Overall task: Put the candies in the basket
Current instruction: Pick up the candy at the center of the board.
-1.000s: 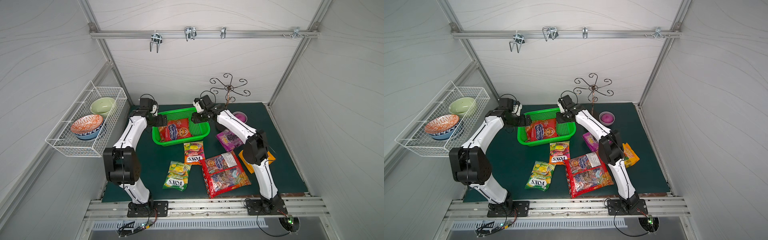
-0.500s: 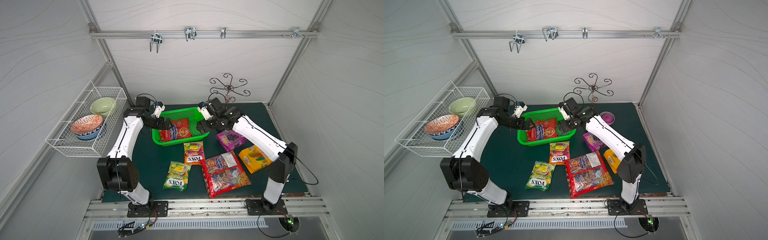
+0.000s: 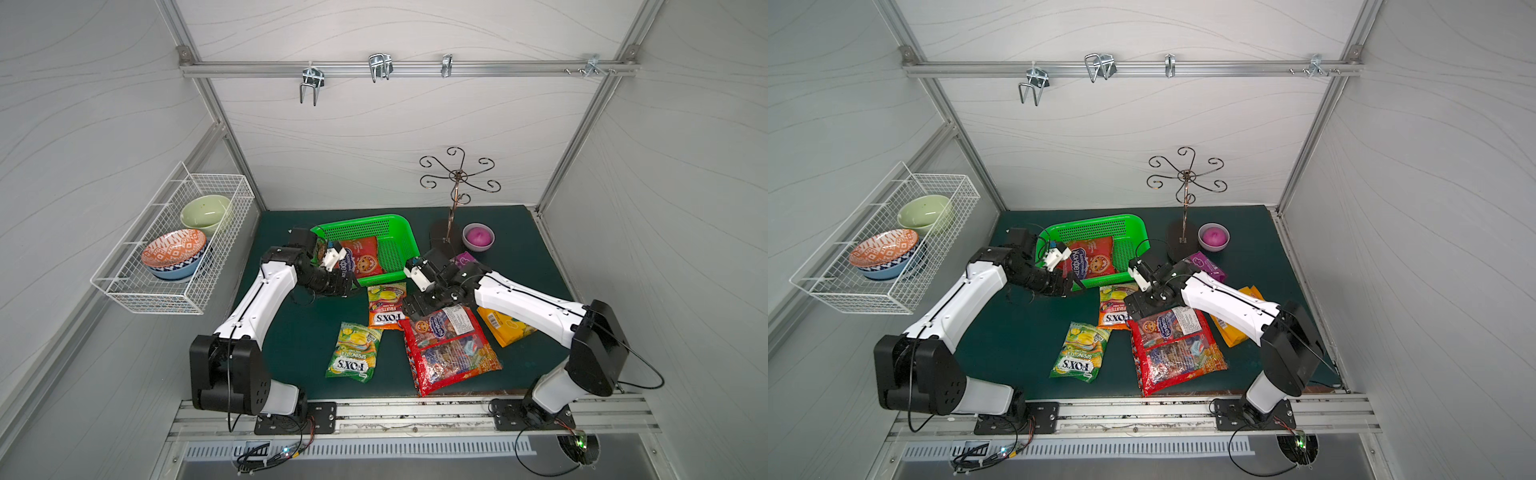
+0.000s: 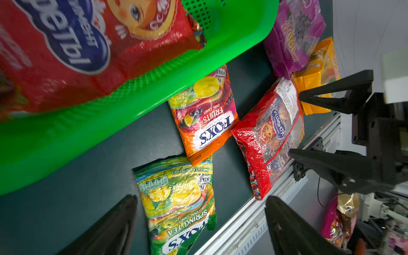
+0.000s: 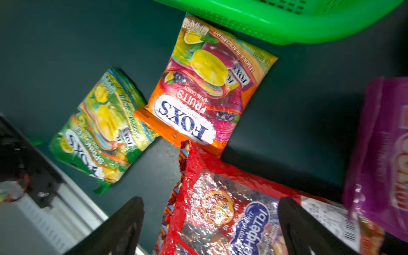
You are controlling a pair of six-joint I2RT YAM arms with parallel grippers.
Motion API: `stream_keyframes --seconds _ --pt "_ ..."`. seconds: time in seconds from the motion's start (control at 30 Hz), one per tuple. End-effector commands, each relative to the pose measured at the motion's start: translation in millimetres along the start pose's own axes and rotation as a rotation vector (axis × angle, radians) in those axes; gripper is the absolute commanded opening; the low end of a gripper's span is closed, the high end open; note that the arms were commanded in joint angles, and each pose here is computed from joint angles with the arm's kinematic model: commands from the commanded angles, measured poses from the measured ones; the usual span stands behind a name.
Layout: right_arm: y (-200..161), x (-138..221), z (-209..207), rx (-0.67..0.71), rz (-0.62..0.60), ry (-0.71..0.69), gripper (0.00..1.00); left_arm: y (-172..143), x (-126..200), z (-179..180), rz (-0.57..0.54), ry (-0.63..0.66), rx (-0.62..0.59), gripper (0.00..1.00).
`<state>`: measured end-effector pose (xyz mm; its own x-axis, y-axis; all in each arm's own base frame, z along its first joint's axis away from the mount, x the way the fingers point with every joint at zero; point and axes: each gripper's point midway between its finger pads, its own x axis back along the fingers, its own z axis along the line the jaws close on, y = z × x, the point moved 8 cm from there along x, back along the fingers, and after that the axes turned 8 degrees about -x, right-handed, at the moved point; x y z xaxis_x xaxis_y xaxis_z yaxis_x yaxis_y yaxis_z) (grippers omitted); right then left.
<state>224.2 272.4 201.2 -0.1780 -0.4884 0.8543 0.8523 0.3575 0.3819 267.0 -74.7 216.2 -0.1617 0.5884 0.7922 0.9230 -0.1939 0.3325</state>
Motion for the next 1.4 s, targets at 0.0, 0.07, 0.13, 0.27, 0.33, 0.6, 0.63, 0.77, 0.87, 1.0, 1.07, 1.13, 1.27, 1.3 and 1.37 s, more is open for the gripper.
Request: stream_keyframes --seconds 0.0,0.07,0.13,0.27,0.33,0.6,0.63,0.77,0.87,1.0,1.07,1.13,1.27,1.3,1.37 --pt "22.1 4.3 -5.9 -0.165 -0.071 0.354 0.96 15.3 -16.0 -1.5 -0.100 -0.080 0.029 0.94" --pt "23.1 -4.2 -18.5 -0.230 -0.070 0.421 0.96 13.6 -32.5 0.8 -0.098 -0.093 0.057 0.94" --pt "24.5 -13.6 -28.0 -0.255 -0.052 0.418 0.93 11.7 -48.3 1.6 -0.090 -0.096 0.069 0.94" --pt "27.7 -34.7 -41.1 -0.293 -0.013 0.417 0.81 12.7 -74.4 4.7 -0.098 -0.072 0.072 0.92" --pt "27.9 -43.5 -44.0 -0.298 0.001 0.414 0.77 12.8 -82.4 7.2 -0.102 -0.085 0.089 0.92" --pt "19.9 -78.3 -63.1 -0.298 0.005 0.407 0.71 4.5 -110.7 13.4 -0.118 -0.058 0.038 0.94" --pt "19.7 -82.0 -64.9 -0.302 0.005 0.409 0.71 4.5 -113.4 15.0 -0.122 -0.052 0.033 0.94" --pt "18.8 -93.4 -70.6 -0.316 0.012 0.398 0.71 4.9 -121.8 20.7 -0.171 -0.047 0.009 0.95" --pt "19.4 -98.3 -74.5 -0.333 0.009 0.366 0.73 5.1 -126.7 25.9 -0.186 -0.027 0.017 0.95" --pt "20.6 -107.2 -77.1 -0.353 0.026 0.366 0.74 5.5 -131.1 28.2 -0.198 -0.028 0.014 0.95" --pt "20.8 -110.8 -77.4 -0.359 0.030 0.372 0.74 6.4 -133.2 27.4 -0.195 -0.033 0.011 0.94" --pt "20.1 -114.6 -76.0 -0.360 0.044 0.383 0.73 7.1 -135.3 24.5 -0.188 -0.045 0.002 0.93" --pt "20.4 -123.3 -65.2 -0.331 0.064 0.458 0.72 8.5 -141.2 14.8 -0.166 -0.084 -0.024 0.92" --pt "21.5 -124.4 -63.2 -0.325 0.064 0.479 0.71 8.6 -143.2 12.7 -0.158 -0.088 -0.027 0.91" --pt "24.1 -124.3 -59.3 -0.315 0.052 0.524 0.68 9.5 -145.7 11.6 -0.145 -0.091 -0.027 0.90"
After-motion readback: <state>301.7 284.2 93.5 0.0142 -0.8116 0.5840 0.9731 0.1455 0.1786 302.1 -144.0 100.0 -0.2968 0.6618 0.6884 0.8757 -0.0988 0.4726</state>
